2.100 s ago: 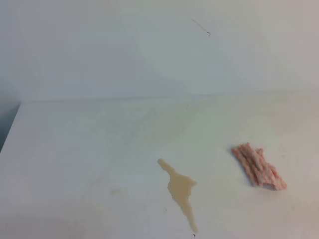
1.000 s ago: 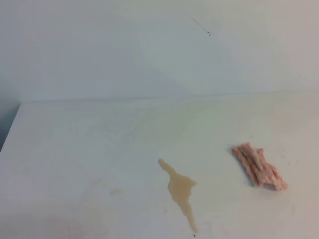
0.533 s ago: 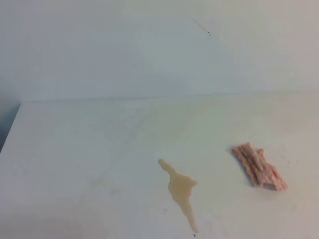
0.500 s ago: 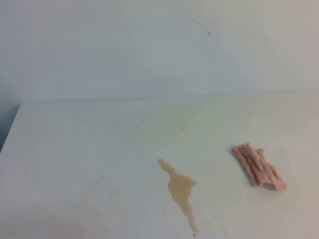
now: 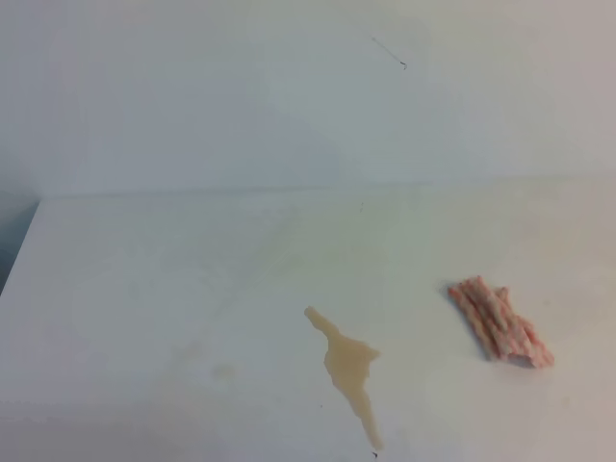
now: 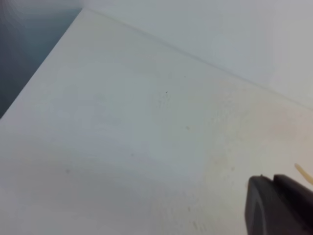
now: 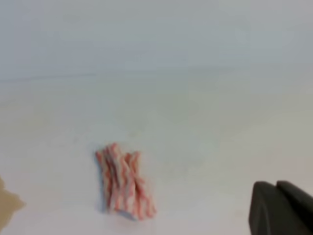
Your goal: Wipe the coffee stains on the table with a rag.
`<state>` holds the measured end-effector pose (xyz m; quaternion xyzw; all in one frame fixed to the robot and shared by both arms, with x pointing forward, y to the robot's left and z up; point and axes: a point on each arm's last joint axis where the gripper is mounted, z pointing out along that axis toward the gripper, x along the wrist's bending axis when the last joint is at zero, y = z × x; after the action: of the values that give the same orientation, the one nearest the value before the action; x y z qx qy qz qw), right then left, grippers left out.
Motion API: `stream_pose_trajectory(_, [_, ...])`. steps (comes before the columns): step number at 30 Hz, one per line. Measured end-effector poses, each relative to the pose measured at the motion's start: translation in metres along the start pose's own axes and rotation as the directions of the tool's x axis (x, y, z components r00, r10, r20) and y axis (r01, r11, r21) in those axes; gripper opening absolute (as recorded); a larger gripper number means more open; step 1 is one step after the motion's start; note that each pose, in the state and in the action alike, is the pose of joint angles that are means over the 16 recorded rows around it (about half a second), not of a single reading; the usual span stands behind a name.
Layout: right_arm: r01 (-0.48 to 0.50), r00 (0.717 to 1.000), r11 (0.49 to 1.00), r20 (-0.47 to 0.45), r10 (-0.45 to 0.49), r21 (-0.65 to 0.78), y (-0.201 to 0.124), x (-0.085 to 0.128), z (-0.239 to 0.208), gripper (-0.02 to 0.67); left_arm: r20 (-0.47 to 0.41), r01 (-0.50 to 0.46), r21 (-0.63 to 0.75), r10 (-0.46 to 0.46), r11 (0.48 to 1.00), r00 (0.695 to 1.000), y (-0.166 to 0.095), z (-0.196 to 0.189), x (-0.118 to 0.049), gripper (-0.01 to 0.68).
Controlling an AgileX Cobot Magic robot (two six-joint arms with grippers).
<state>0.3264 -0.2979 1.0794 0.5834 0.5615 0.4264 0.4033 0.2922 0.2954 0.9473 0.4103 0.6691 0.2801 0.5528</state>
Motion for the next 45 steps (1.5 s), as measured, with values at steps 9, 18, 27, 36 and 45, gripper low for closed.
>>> stream_pose_trajectory(9, [-0.052, 0.996, 0.999, -0.068, 0.051, -0.007, 0.032, 0.006, 0.014, -0.008, 0.000, 0.000, 0.000, 0.000, 1.000, 1.000, 0.000, 0.000, 0.000, 0.001])
stream_pose_trajectory(18, [-0.071, 0.993, 0.997, -0.093, 0.074, 0.036, 0.036, 0.008, 0.036, -0.007, 0.000, 0.000, 0.000, 0.000, 1.000, 1.000, 0.000, 0.000, 0.000, 0.001])
stream_pose_trajectory(27, [0.019, 0.983, 0.934, -0.179, 0.048, 0.356, 0.038, 0.013, 0.101, -0.007, 0.000, 0.000, 0.000, 0.000, 1.000, 1.000, 0.000, 0.000, 0.000, 0.001])
stream_pose_trajectory(36, [0.139, 0.941, 0.774, -0.325, 0.091, 0.618, 0.043, 0.036, 0.187, -0.003, 0.000, 0.000, 0.000, 0.000, 1.000, 1.000, 0.000, 0.000, 0.000, 0.001])
stream_pose_trajectory(45, [0.252, 0.922, 0.680, -0.384, 0.048, 0.688, 0.021, 0.071, 0.258, 0.091, 0.000, 0.000, 0.000, 0.000, 1.000, 1.000, 0.001, 0.000, 0.000, 0.001])
